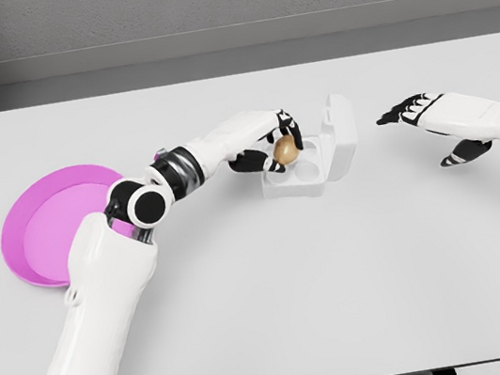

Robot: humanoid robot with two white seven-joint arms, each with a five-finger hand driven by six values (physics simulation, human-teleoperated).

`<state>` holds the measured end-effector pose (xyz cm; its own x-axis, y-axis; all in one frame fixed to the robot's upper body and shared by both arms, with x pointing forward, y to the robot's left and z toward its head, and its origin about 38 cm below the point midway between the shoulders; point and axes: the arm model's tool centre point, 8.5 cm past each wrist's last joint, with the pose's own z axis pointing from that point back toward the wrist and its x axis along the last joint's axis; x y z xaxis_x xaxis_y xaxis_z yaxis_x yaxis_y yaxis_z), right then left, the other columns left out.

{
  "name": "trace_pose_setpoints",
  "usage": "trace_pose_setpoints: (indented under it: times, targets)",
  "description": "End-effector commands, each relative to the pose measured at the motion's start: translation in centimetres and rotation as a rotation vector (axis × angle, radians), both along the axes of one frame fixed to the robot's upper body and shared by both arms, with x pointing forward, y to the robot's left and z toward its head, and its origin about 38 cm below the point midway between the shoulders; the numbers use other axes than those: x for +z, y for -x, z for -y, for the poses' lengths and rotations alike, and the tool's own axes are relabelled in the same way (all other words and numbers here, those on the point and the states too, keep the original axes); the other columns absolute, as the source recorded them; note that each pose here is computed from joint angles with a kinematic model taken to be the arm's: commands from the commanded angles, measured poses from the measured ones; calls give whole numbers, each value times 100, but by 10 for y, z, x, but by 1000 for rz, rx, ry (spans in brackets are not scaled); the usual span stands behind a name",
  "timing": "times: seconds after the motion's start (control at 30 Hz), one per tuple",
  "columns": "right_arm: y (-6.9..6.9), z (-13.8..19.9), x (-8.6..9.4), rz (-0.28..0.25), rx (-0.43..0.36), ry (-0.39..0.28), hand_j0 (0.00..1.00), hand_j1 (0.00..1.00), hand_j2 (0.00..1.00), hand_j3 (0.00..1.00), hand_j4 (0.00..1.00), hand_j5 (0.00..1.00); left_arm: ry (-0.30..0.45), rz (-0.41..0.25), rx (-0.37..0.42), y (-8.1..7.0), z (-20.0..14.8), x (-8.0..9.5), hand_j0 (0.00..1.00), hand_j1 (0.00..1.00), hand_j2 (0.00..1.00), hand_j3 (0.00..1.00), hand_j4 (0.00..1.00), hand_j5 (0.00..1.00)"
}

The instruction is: Pack egg into the box and close the box lid

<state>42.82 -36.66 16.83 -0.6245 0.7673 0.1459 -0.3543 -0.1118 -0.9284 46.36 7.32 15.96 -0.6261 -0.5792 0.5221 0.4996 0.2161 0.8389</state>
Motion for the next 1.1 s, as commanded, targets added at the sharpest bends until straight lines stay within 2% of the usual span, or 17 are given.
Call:
trace_pose_setpoints:
  times: [0.0, 0.03, 0.13, 0.2, 0.4, 0.43, 0.57, 0.8, 0.83, 0.87, 0.9, 0.97, 1.03, 1.07]
  targets:
    - [0, 1, 1, -1, -4, -5, 100, 100, 100, 100, 100, 100, 6, -3, 0, 0, 0, 0, 44, 44, 44, 44, 44, 44]
    - [0, 0, 1, 0, -3, -5, 100, 100, 100, 100, 100, 100, 7, -2, -2, 0, 1, 0, 45, 45, 45, 45, 45, 45]
    - [0, 0, 0, -1, -3, -7, 100, 100, 100, 100, 100, 100, 8, 0, -1, 0, 0, 1, 58, 58, 58, 58, 58, 58]
    - [0, 1, 1, -1, -4, -5, 100, 100, 100, 100, 100, 100, 10, -1, -1, 0, 0, 1, 63, 63, 63, 63, 63, 63]
    - [0, 1, 1, -1, -5, -4, 100, 100, 100, 100, 100, 100, 11, 3, -3, 1, 1, 2, 69, 69, 69, 69, 69, 69]
    - [0, 1, 1, 0, -3, -4, 100, 100, 100, 100, 100, 100, 11, 3, -3, 1, 1, 2, 74, 74, 74, 74, 74, 74]
    - [0, 1, 1, 0, -3, -4, 100, 100, 100, 100, 100, 100, 14, 3, -4, 2, 1, 2, 81, 81, 81, 81, 81, 81]
    - [0, 1, 1, 0, -3, -4, 100, 100, 100, 100, 100, 100, 25, -2, 5, 1, -2, 2, 81, 81, 81, 81, 81, 81]
    - [0, 1, 1, 0, -3, -4, 100, 100, 100, 100, 100, 100, 28, 0, 7, 1, -3, 3, 85, 85, 85, 85, 85, 85]
    - [0, 1, 1, -2, -4, -3, 100, 100, 100, 100, 100, 100, 31, 3, 6, 0, -3, 5, 90, 90, 90, 90, 90, 90]
    - [0, 1, 1, -1, -2, -5, 100, 100, 100, 100, 100, 100, 35, 13, 6, 0, -4, 9, 100, 100, 100, 100, 100, 100]
    - [0, -2, 2, 6, 5, -7, 100, 100, 100, 100, 100, 100, 27, 54, 19, 0, -22, 21, 100, 100, 100, 100, 100, 100]
    - [1, -8, 6, 17, 23, -10, 100, 100, 100, 100, 100, 100, 85, 91, 45, 0, -59, 44, 100, 100, 100, 100, 100, 100]
    - [1, -9, 6, 18, 24, -10, 100, 100, 100, 100, 100, 100, 112, 89, 52, 0, -81, 51, 100, 100, 100, 100, 100, 100]
